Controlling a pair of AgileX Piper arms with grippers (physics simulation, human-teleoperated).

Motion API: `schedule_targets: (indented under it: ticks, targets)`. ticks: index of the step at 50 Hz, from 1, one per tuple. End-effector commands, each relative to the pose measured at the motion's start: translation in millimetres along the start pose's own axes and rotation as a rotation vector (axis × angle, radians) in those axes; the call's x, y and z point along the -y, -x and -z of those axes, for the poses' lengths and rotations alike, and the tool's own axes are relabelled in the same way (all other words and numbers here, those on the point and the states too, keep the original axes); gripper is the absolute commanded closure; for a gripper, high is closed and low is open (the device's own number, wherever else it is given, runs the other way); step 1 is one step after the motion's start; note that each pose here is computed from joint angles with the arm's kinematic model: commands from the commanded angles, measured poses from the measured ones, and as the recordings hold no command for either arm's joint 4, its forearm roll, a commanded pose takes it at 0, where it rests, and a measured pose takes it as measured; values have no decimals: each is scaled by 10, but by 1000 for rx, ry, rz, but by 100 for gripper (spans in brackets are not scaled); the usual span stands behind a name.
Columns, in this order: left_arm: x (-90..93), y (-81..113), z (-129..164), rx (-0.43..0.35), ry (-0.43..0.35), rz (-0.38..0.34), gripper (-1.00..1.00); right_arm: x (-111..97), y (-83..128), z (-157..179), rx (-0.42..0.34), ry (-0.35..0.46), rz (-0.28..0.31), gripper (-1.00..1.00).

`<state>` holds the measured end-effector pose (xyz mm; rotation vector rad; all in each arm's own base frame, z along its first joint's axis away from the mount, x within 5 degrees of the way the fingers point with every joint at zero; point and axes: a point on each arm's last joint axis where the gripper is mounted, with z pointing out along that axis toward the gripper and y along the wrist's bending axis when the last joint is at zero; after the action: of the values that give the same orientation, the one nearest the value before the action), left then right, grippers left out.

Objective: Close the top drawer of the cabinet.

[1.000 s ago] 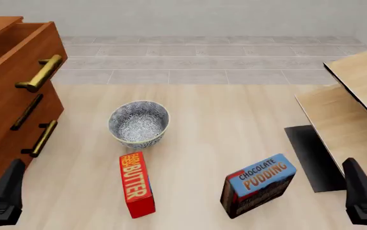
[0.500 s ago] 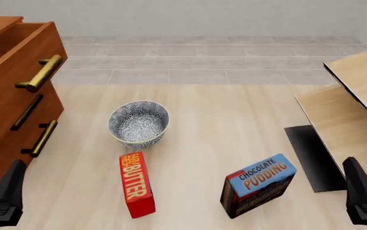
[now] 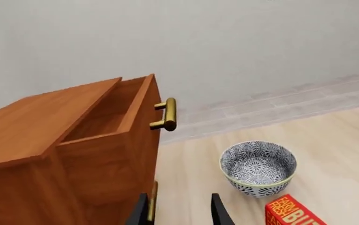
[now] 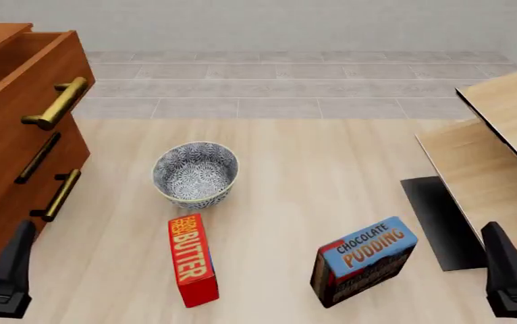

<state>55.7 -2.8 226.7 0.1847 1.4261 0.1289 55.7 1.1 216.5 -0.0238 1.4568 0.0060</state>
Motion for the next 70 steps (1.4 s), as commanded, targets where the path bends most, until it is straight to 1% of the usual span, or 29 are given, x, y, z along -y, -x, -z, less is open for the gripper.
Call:
schedule_targets:
  ticks: [1, 3, 4, 12, 21, 24, 29, 31, 35, 40, 41, 42, 43, 52, 53, 56, 57, 59, 61, 65, 66, 67, 68, 69, 70]
  targets:
    - [-6, 116, -57, 27, -24, -51, -100, -5, -1, 0, 1, 8, 1, -100]
    - [-6, 116, -57, 27, -24, -51, -100, -5, -1, 0, 1, 8, 1, -100]
    - [-1, 130, -83, 33, -33, -63, -100, -4, 10, 1, 2, 8, -1, -100]
    - [6, 151, -120, 40, -48, -62, -100, -6, -4, 0, -4, 10, -3, -100]
    - [18, 227, -203, 51, -76, -109, -100, -12, -8, 0, -4, 21, -2, -100]
    - [17, 238, -215, 52, -77, -109, -100, -12, -9, 0, -4, 21, -3, -100]
    - [35, 277, -287, 69, -95, -160, -100, -11, -11, 0, -6, 20, -3, -100]
    - [35, 293, -298, 73, -97, -164, -100, -12, -11, 0, -6, 20, -4, -100]
    - [51, 320, -343, 90, -110, -201, -100, -12, -12, 0, -7, 22, 0, -100]
    - [52, 360, -400, 89, -112, -203, -100, -11, -18, 0, -12, 19, 0, -100]
    - [59, 392, -427, 85, -126, -178, -100, -11, -19, 0, -13, 19, 1, -100]
    - [59, 392, -427, 85, -126, -178, -100, -11, -19, 0, -13, 19, 1, -100]
    - [70, 369, -435, 98, -126, -218, -100, -11, -17, 0, -11, 18, 0, -100]
    - [76, 373, -464, 96, -129, -216, -100, -10, -16, 0, -10, 17, -1, -100]
    - [80, 384, -506, 105, -125, -247, -100, -10, -21, 0, -14, 17, -1, -100]
    - [81, 383, -509, 105, -125, -247, -100, -10, -21, 0, -14, 17, -1, -100]
    - [81, 418, -561, 130, -113, -312, -100, -10, -22, 0, -15, 18, 0, -100]
    - [74, 446, -607, 126, -107, -317, -100, -11, -21, 0, -14, 18, -2, -100]
    - [78, 445, -622, 136, -103, -351, -100, -11, -21, 0, -13, 19, -1, -100]
    - [90, 465, -671, 135, -111, -363, -100, -9, -20, 0, -13, 16, 0, -100]
    - [106, 447, -686, 134, -119, -375, -100, -9, -20, 0, -12, 16, 0, -100]
    - [128, 413, -700, 140, -125, -405, -100, -10, -19, 0, -12, 17, -1, -100]
    - [128, 409, -708, 142, -122, -412, -100, -10, -18, 0, -11, 17, 0, -100]
    - [128, 409, -708, 142, -122, -412, -100, -10, -18, 0, -11, 17, 0, -100]
    - [124, 439, -741, 133, -125, -388, -100, -10, -19, 0, -12, 17, -1, -100]
